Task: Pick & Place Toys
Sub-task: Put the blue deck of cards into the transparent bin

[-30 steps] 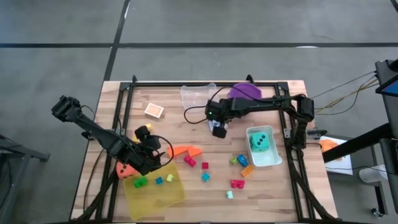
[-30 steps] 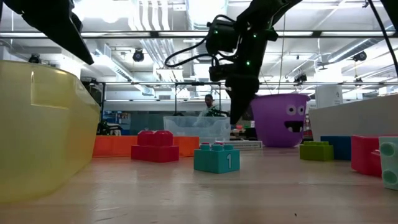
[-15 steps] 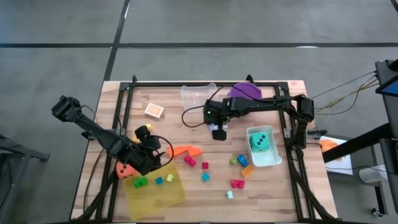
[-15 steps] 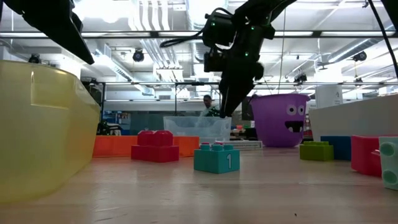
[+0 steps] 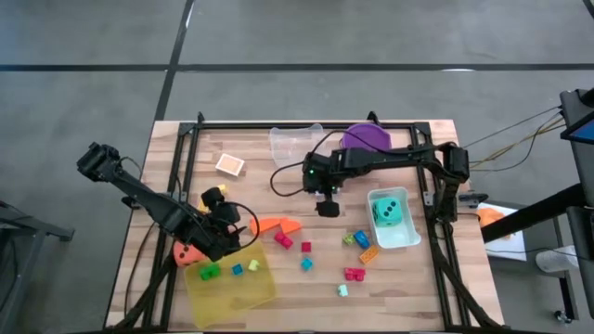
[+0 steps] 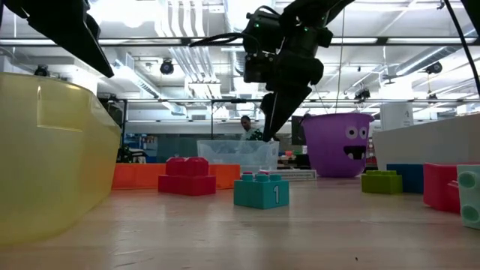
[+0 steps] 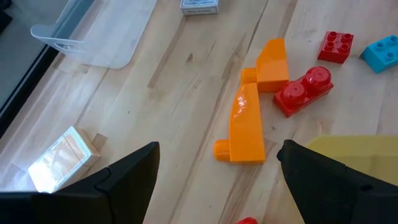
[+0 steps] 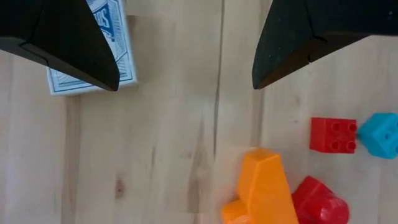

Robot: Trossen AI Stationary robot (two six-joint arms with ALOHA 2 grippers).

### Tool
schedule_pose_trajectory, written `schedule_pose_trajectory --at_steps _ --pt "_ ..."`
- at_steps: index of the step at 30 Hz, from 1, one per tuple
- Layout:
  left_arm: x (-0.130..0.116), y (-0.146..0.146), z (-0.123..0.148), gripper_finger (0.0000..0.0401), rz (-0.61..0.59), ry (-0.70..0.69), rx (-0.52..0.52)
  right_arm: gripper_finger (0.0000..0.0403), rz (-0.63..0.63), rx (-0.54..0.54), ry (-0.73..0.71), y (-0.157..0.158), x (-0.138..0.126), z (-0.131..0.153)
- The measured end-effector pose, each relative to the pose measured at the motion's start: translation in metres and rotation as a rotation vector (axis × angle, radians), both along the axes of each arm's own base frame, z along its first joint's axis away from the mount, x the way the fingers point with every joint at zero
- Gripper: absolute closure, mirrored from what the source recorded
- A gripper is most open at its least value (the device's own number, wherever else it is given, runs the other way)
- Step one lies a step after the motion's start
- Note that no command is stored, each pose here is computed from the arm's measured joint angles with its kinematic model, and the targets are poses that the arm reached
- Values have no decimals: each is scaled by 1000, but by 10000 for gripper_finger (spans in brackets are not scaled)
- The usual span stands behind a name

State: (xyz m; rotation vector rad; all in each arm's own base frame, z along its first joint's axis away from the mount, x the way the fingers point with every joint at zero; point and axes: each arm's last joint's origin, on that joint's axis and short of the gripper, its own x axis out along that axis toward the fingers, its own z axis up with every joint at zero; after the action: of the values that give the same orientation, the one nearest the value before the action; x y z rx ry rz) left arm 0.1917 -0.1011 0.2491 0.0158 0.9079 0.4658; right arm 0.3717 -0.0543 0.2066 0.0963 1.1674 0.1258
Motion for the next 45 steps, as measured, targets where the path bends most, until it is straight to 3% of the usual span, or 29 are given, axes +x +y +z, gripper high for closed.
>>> schedule_pose_trajectory --at_steps 7,12,16,20,28,34,40,45 --pt "0 0 0 75 0 0 0 39 -98 -47 9 -2 1 0" --pt "0 0 0 75 0 0 0 34 -37 -70 6 2 1 0" --pt "0 0 0 75 0 0 -1 7 -43 -99 13 1 1 -1" --pt "0 0 0 75 1 0 -1 11 -16 -159 16 0 1 -1" --pt "0 0 0 75 -2 5 -9 12 -47 -114 7 3 2 -1" --pt "0 0 0 75 -2 5 -9 12 -32 -245 6 -1 4 -2" --pt "0 0 0 75 -4 8 -15 12 62 -289 10 -3 3 -4" --pt "0 0 0 75 -4 7 -17 12 41 -288 39 -9 -2 -12"
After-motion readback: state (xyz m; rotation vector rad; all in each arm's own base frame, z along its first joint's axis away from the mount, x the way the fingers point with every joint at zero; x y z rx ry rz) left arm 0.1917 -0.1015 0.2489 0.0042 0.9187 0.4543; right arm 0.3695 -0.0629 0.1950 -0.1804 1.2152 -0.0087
